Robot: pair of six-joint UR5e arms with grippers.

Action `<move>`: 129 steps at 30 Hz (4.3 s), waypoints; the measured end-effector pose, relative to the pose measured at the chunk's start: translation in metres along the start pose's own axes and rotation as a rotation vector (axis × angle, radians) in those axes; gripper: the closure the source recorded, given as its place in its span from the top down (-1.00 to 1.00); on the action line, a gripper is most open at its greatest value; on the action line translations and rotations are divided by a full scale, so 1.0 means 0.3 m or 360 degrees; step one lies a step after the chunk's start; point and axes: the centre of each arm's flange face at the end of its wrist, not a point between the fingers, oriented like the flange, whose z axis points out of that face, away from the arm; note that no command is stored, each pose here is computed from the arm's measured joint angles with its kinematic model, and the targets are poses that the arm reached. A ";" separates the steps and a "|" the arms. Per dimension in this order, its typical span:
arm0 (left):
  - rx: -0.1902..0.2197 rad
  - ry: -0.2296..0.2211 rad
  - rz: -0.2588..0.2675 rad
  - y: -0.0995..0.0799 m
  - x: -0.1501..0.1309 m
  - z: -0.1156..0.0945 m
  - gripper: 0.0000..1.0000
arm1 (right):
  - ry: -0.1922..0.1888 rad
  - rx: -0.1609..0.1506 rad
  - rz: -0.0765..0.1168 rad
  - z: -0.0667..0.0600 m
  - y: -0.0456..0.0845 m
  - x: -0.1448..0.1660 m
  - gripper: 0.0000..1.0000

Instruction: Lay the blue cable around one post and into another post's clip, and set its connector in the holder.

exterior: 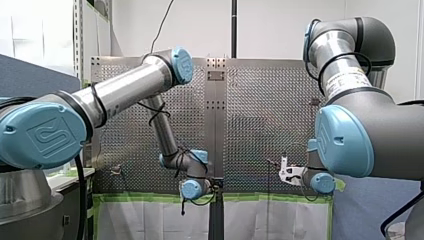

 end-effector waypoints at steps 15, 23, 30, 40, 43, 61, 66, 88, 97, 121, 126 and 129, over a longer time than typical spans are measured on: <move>-0.0067 0.0159 0.0016 0.067 0.217 0.004 0.98 | -0.0001 0.0005 0.0000 0.000 -0.004 -0.001 -1.00; -0.0079 0.0166 0.0029 0.065 0.209 0.004 0.98 | -0.0001 0.0007 0.0000 0.000 -0.005 -0.001 -1.00; -0.0078 0.0093 0.0022 0.014 0.076 0.027 0.98 | -0.0001 0.0007 0.0000 0.000 -0.005 -0.001 -1.00; -0.0087 0.0025 0.0017 -0.018 -0.042 0.043 0.98 | 0.0002 0.0007 -0.0001 0.000 -0.005 0.000 -1.00; -0.0081 0.0007 0.0026 -0.023 -0.045 0.046 0.98 | 0.0000 0.0007 -0.0001 0.000 -0.006 -0.001 -1.00; -0.0169 -0.0038 0.0140 -0.012 -0.048 0.101 0.98 | -0.0002 0.0016 -0.0008 -0.001 -0.017 -0.002 -1.00; -0.0182 -0.0049 0.0134 -0.001 -0.060 0.115 0.98 | -0.0002 0.0017 -0.0009 0.000 -0.018 -0.002 -1.00; -0.0178 -0.0054 0.0184 0.014 -0.073 0.133 -0.56 | 0.0001 0.0012 -0.0009 0.000 -0.012 0.000 -1.00; -0.0176 -0.0053 0.0187 0.015 -0.073 0.134 -0.56 | 0.0001 0.0013 -0.0013 0.000 -0.012 -0.001 -1.00; -0.0159 -0.0074 0.0271 0.005 -0.094 0.159 -0.62 | -0.0001 0.0016 -0.0014 0.000 -0.017 -0.002 -1.00; -0.0157 -0.0077 0.0269 0.006 -0.095 0.160 -0.93 | -0.0001 0.0016 -0.0014 0.000 -0.017 -0.002 -1.00; -0.0155 -0.0077 0.0269 0.003 -0.095 0.160 -1.00 | -0.0001 0.0016 -0.0014 0.000 -0.017 -0.002 -1.00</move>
